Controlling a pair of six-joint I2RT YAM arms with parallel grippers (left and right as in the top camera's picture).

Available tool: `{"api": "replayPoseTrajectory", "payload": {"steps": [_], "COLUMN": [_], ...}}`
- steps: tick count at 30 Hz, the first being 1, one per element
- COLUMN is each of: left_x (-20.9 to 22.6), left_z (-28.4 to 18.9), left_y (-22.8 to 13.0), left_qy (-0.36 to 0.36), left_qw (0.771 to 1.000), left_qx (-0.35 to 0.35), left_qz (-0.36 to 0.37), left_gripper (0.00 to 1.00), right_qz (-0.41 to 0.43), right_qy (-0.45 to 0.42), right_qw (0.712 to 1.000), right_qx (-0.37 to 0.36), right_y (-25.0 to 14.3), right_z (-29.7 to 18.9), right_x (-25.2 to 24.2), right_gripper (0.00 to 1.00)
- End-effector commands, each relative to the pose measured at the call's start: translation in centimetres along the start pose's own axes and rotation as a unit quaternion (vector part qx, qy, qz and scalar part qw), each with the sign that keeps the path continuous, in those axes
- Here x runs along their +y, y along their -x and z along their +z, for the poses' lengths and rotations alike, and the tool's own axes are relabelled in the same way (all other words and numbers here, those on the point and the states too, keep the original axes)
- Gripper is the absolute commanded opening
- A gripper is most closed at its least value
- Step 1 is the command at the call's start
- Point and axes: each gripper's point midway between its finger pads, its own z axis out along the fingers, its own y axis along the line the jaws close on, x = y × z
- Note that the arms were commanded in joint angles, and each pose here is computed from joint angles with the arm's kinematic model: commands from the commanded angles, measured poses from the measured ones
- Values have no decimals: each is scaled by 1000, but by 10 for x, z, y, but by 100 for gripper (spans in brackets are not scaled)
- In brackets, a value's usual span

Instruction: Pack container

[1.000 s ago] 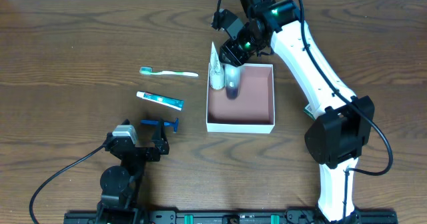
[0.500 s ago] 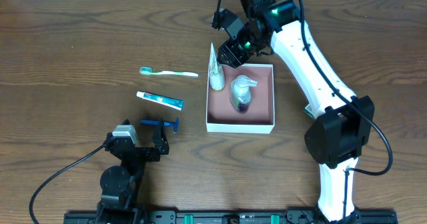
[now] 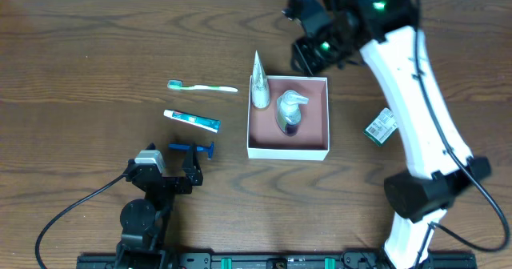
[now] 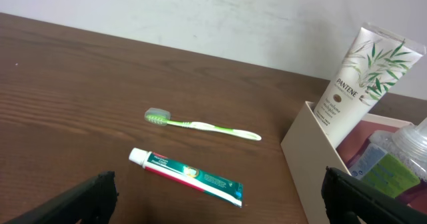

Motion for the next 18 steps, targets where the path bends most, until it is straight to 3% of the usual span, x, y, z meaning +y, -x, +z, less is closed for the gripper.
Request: {"api": "replayPoseTrajectory", "payload": {"steps": [1,10,18], "left_x": [9,9,9], "left_z": [1,1,1], "left_y": [-16,-16,-16], "left_qy": [19,19,19], "left_qw": [1000,1000,1000], "left_qx": [23,23,23], "left_qz": [8,8,8], "left_gripper": [98,98,98], "right_qz": [51,78,91], "right_qy": [-15,-75,-114], "right_qw": [998,979,967], "right_qx": [45,172,210], "right_y": [-23,-79,-105], "right_z": [-3,53,94], "right_x": [-1,7,6], "right_gripper": [27,28,25]}}
